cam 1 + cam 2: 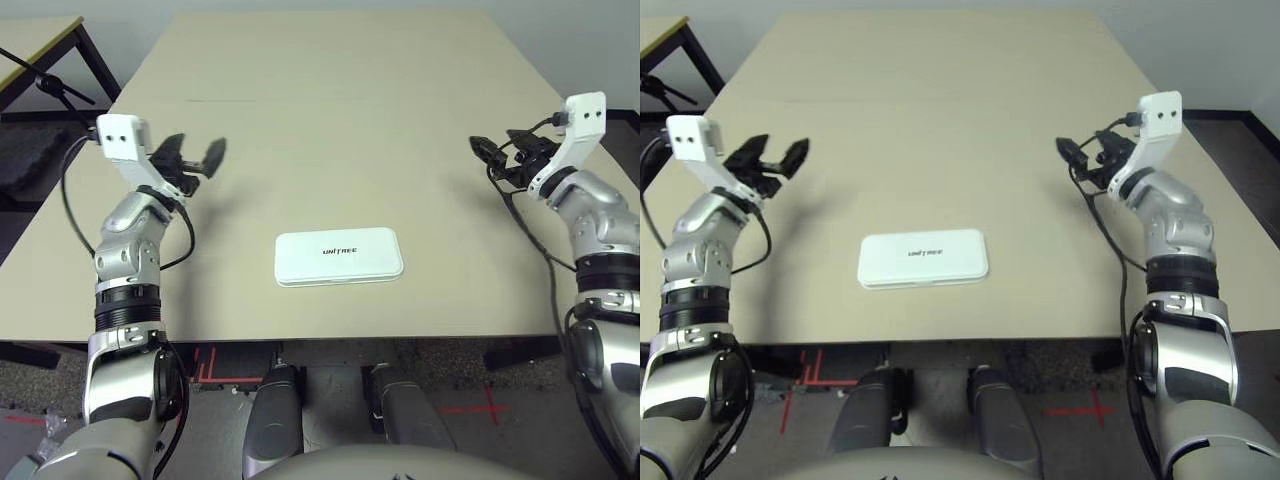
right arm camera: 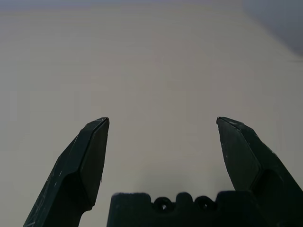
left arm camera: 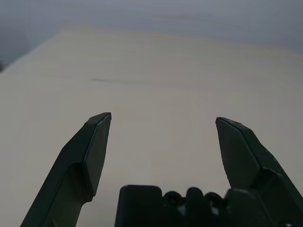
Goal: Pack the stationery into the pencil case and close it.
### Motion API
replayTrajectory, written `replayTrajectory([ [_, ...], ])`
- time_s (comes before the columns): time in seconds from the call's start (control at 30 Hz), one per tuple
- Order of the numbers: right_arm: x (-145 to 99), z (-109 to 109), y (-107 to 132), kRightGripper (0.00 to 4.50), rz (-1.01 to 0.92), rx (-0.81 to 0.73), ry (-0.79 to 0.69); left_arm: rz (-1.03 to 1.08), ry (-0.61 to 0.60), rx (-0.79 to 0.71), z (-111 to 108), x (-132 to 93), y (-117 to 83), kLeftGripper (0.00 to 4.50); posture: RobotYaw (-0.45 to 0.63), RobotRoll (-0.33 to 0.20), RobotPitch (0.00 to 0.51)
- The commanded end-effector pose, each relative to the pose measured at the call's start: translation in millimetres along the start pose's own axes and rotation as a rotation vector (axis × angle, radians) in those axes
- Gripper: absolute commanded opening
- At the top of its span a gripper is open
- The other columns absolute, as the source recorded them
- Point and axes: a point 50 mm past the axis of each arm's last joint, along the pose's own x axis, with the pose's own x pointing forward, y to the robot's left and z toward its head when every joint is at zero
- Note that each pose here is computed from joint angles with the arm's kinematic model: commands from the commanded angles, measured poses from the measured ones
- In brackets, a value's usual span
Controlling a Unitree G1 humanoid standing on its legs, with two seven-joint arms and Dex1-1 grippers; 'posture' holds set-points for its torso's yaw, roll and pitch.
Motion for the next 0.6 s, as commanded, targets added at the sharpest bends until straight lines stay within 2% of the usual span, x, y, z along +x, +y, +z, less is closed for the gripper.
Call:
replayTrajectory([
  [0.03,-4,-5,-19,4.50,-0.159,0.000,-0.027,0.118,0.011,0.026,-6,-2,16,4.45,-0.02,0.000,0.140],
  [0.2,-8,-8,-31,4.50,-0.245,-0.003,-0.036,0.188,0.015,0.046,-11,-3,25,4.45,-0.02,0.000,0.140],
  [0.6,-5,-16,-18,4.50,-0.182,-0.002,-0.032,0.180,0.003,0.091,-12,-3,23,4.45,-0.02,0.000,0.144],
])
